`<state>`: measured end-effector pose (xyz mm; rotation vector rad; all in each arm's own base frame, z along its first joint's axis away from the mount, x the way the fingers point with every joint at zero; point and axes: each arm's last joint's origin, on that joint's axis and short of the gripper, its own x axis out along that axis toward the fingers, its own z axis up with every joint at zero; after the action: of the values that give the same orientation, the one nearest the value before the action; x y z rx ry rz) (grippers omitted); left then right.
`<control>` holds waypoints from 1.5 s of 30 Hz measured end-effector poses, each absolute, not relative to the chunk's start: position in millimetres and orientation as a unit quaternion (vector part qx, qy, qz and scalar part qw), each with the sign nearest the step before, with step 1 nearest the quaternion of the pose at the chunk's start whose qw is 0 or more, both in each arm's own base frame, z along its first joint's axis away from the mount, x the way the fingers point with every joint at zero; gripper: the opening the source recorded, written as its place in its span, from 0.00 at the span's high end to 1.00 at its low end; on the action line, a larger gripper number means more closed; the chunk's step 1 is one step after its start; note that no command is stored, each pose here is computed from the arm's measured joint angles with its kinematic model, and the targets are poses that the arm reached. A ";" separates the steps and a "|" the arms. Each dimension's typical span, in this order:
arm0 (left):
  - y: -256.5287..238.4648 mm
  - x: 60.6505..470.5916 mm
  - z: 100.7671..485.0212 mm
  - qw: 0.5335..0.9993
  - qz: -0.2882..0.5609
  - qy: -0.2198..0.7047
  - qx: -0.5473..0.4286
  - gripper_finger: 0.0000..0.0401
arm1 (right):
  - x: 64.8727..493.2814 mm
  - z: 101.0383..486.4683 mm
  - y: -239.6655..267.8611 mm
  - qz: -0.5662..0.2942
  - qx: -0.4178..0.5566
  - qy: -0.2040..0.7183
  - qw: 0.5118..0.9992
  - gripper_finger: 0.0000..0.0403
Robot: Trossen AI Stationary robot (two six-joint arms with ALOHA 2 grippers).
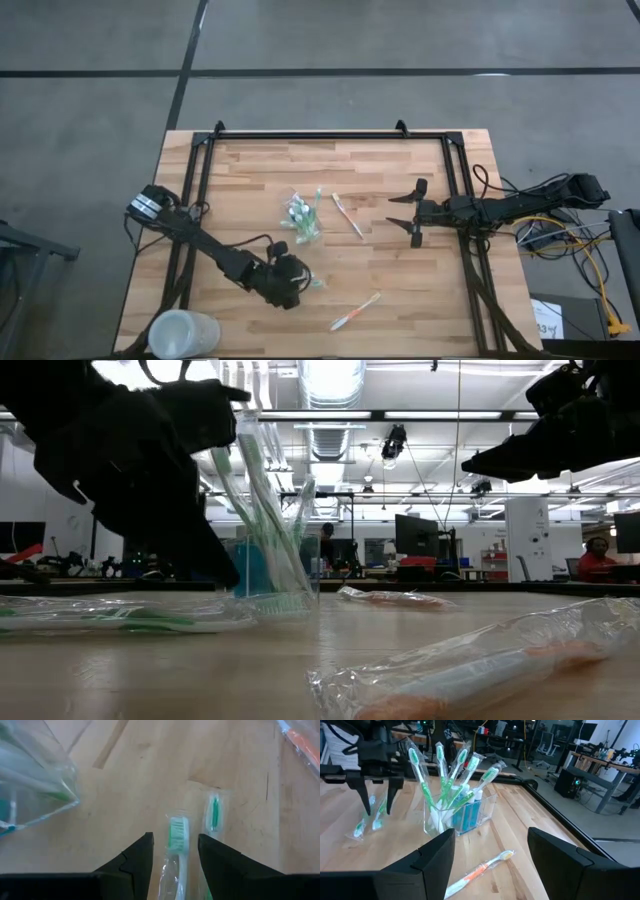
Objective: Pick & Place toothbrushing station
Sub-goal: Put the green toothbrush into the transparent organizer
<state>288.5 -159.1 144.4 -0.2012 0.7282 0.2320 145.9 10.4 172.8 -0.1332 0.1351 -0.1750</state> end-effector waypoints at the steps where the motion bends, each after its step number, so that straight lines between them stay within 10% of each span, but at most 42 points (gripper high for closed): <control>1: -157.6 288.3 142.6 0.923 0.110 0.355 -0.103 0.60 | 145.9 172.8 10.4 -0.088 -0.066 0.067 0.992 0.39; 19: -149.4 289.1 129.9 0.908 0.062 0.399 -0.111 0.61 | 145.9 172.8 10.4 -0.087 -0.066 0.067 0.992 0.39; 45: -145.5 292.1 136.4 0.918 0.076 0.375 -0.109 0.99 | 145.9 172.8 10.4 -0.088 -0.066 0.067 0.992 0.39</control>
<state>292.1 -145.5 136.4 -0.2235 0.7711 0.1570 145.9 10.4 172.8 -0.1333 0.1352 -0.1756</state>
